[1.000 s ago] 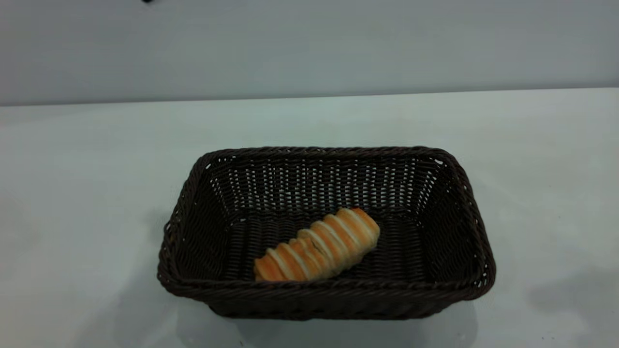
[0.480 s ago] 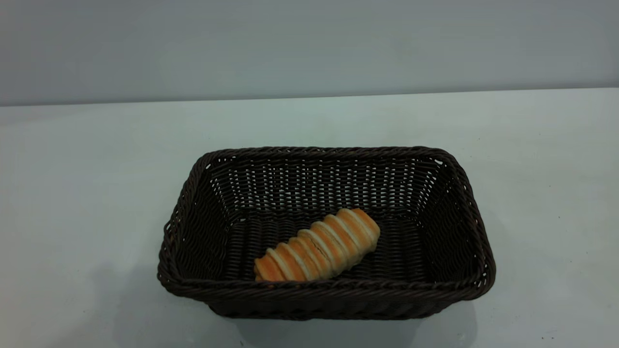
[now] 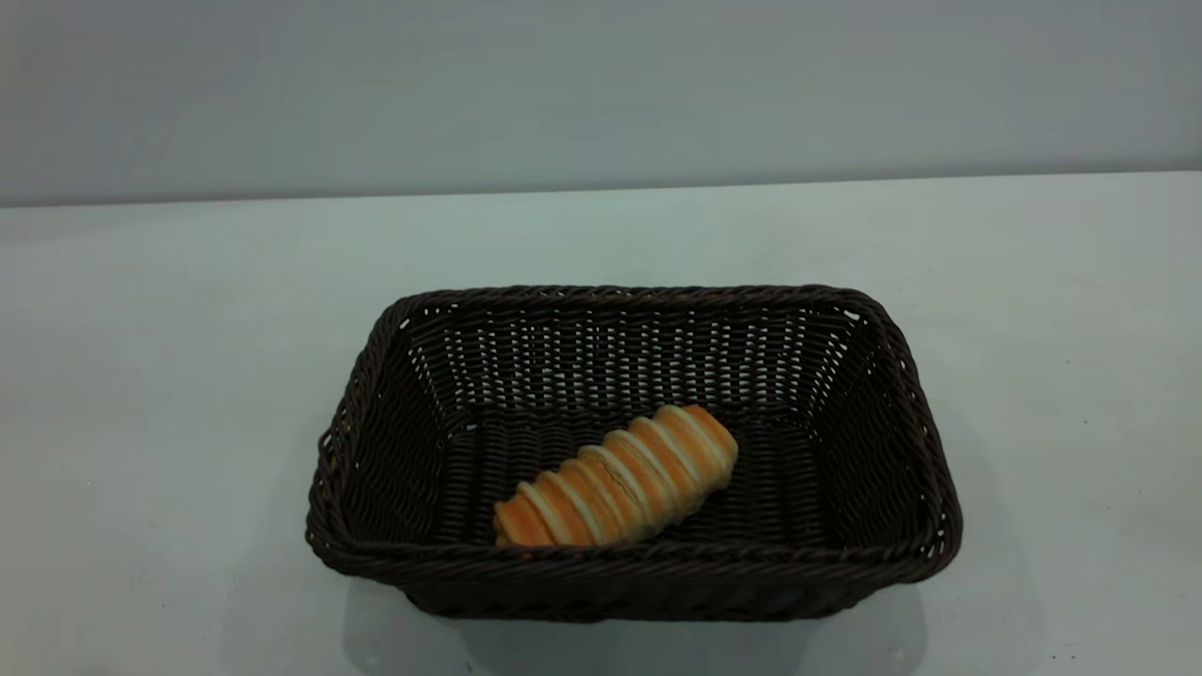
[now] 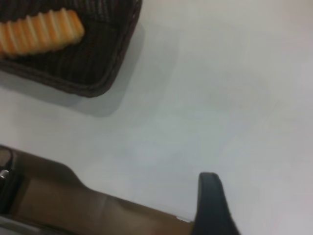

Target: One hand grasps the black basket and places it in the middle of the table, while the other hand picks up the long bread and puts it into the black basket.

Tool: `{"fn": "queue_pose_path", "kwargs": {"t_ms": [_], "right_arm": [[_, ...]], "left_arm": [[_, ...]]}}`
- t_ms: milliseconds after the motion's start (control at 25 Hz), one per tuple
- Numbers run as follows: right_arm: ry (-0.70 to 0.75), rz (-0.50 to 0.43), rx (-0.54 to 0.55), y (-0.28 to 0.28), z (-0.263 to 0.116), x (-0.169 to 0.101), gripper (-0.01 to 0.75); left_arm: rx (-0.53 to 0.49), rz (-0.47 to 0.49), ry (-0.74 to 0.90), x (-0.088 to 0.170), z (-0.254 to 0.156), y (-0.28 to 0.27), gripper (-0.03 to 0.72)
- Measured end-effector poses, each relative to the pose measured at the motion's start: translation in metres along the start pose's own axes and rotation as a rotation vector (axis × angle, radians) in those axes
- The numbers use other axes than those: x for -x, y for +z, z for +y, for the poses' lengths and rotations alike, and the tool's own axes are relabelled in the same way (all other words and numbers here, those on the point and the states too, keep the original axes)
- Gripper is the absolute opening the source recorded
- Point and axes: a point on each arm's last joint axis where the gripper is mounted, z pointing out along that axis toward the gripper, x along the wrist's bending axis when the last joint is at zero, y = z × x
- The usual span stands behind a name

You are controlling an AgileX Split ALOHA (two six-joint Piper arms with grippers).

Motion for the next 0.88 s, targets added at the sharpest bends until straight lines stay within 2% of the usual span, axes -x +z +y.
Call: {"fn": "queue_pose_path", "kwargs": {"t_ms": [200,480,880], "right_arm": [[0.003,0.012,0.061,0.010,-0.028,-0.005,0.527],[0.002,0.006,0.063,0.030,-0.061,-0.007,0.527],[-0.002,-0.005,0.115,0.028,-0.070,-0.008,0.527]], "left_arm": [[0.044,0.007,-0.037,0.005,-0.036,-0.009,0.472],[0.076,0.013,-0.044,0.012,-0.078,-0.007,0.472],[0.061,0.014,-0.078,0.019,-0.120,0.000,0.472]]}}
